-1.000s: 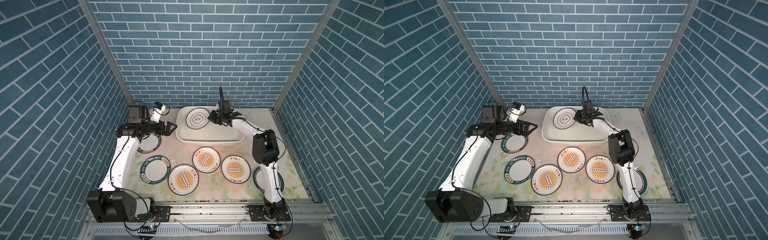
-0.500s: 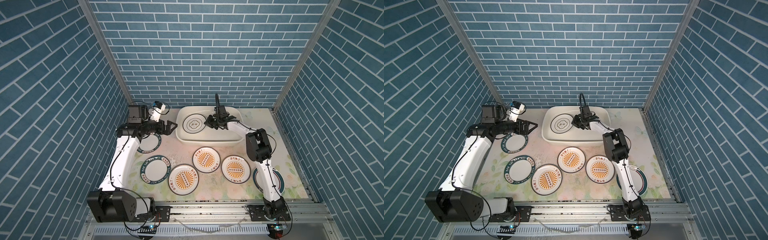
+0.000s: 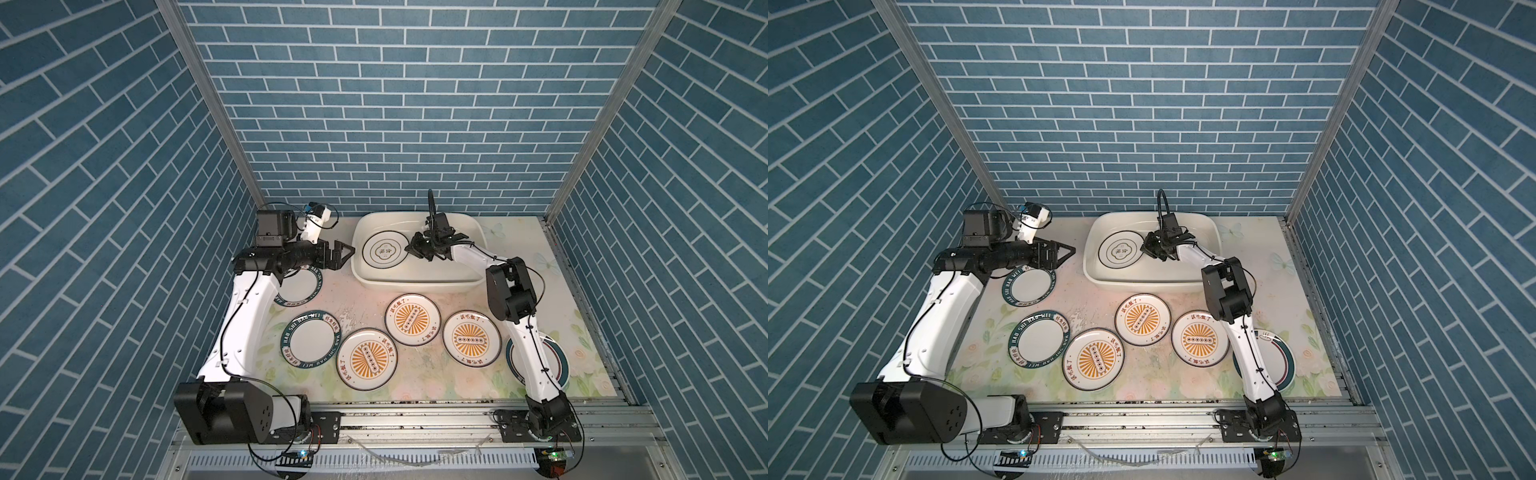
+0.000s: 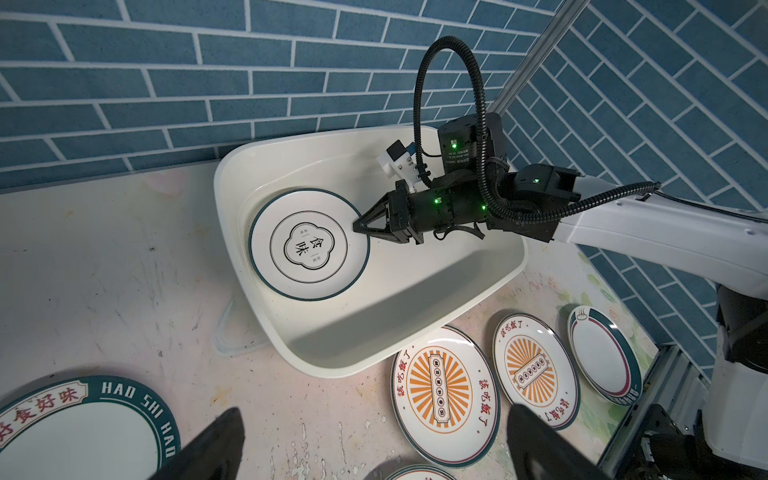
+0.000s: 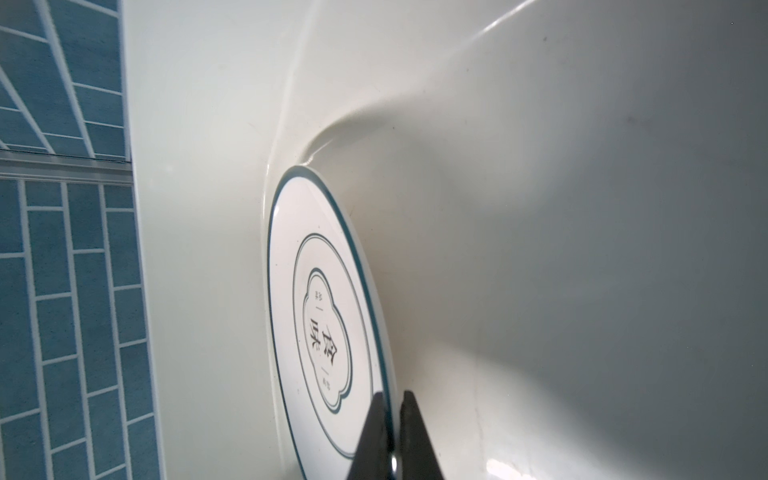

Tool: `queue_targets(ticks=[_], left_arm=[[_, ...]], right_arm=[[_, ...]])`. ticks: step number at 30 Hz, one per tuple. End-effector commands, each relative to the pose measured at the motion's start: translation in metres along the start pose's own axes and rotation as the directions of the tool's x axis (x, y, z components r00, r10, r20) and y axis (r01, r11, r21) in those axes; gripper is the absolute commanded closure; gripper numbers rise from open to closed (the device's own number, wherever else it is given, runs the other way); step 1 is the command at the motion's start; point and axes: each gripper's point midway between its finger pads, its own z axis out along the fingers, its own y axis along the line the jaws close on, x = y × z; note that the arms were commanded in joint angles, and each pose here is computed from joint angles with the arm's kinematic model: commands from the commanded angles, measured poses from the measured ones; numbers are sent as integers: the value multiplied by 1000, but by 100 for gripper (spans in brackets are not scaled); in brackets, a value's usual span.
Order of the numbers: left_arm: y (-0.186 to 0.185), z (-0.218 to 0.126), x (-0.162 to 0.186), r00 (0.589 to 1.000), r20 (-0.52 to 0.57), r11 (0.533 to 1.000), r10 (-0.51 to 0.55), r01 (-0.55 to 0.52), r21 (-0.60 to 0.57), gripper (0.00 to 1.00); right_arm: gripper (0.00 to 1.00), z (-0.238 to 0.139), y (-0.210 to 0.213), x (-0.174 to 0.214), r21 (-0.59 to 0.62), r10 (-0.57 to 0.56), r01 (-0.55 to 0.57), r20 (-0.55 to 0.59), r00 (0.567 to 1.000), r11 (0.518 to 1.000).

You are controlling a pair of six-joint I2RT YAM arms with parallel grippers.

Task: Place the plates into the plastic bin on the countertop
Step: 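Carry the upright plate with the right gripper and lower it into the bin, then open the right gripper and release the plate flat in the bin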

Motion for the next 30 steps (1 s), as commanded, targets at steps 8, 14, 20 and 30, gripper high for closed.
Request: queue_targets(ticks=[8, 14, 20, 30], left_arm=[[-7, -4, -4, 1000, 24, 1000, 11, -12, 14, 1], [-9, -5, -5, 1000, 27, 1000, 12, -13, 16, 0], [-9, -5, -5, 999, 29, 1000, 14, -14, 18, 0], [-11, -8, -6, 999, 35, 1000, 25, -26, 15, 0]], right_arm=[[80, 0, -2, -5, -15, 30, -30, -11, 999, 999], [69, -3, -8, -7, 9, 40, -40, -9, 999, 999], [65, -5, -13, -10, 21, 45, -45, -6, 999, 999], [62, -63, -1, -39, 129, -44, 34, 81, 996, 991]])
